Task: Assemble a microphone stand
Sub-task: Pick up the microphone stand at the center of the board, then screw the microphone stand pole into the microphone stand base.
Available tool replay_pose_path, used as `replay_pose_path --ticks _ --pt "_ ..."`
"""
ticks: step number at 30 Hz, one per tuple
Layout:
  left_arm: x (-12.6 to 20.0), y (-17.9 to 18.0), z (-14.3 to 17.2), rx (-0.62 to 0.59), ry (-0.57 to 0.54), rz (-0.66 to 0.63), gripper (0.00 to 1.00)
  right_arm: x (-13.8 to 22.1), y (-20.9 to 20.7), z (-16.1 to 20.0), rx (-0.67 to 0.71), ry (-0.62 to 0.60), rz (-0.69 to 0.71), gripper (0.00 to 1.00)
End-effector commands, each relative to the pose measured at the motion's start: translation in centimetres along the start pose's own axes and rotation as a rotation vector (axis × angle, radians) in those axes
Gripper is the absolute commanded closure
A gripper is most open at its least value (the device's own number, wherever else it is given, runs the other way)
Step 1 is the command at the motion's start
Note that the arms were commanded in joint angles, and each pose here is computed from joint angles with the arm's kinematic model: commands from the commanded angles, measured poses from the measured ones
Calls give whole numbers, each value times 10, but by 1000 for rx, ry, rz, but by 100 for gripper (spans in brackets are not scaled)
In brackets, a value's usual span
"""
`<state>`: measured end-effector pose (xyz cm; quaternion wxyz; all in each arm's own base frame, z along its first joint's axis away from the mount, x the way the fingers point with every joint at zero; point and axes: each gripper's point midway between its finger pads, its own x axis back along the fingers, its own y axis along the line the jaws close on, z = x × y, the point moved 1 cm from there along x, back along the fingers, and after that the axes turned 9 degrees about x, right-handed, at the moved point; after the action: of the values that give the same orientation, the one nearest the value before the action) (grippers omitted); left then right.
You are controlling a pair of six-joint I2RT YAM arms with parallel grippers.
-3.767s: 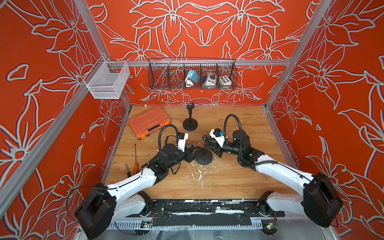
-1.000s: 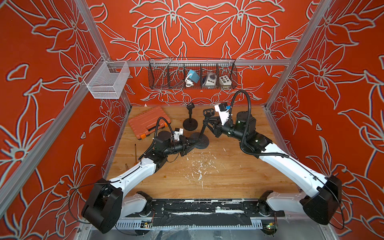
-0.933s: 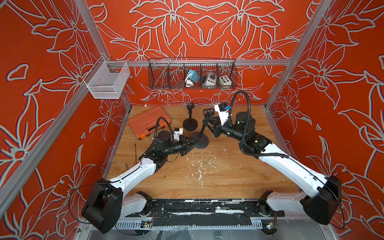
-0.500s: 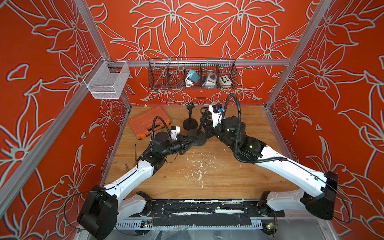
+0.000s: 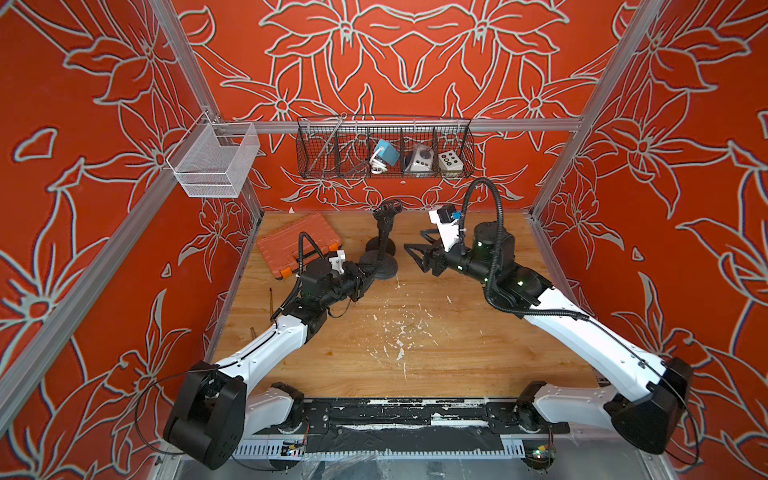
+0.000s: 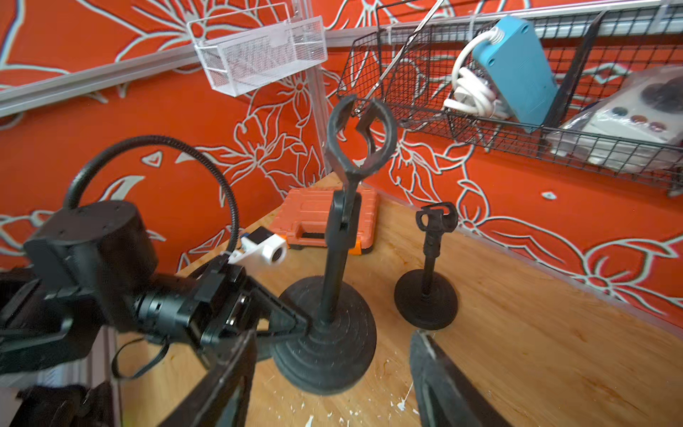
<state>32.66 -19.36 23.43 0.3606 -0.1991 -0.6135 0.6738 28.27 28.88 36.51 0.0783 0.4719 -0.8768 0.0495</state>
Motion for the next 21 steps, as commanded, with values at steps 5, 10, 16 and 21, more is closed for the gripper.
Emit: replay_pose_path --ticks 5,10,16,21 --pt "12 -52 31 -120 156 162 100 8 32 18 89 13 -337 41" --pt "25 -53 53 -165 269 188 100 4 38 21 116 7 -427 42" --pt "39 -58 67 -218 308 221 100 -9 30 27 108 21 -456 46" --pt "43 -64 72 -249 325 246 100 -14 35 26 138 -17 -532 52"
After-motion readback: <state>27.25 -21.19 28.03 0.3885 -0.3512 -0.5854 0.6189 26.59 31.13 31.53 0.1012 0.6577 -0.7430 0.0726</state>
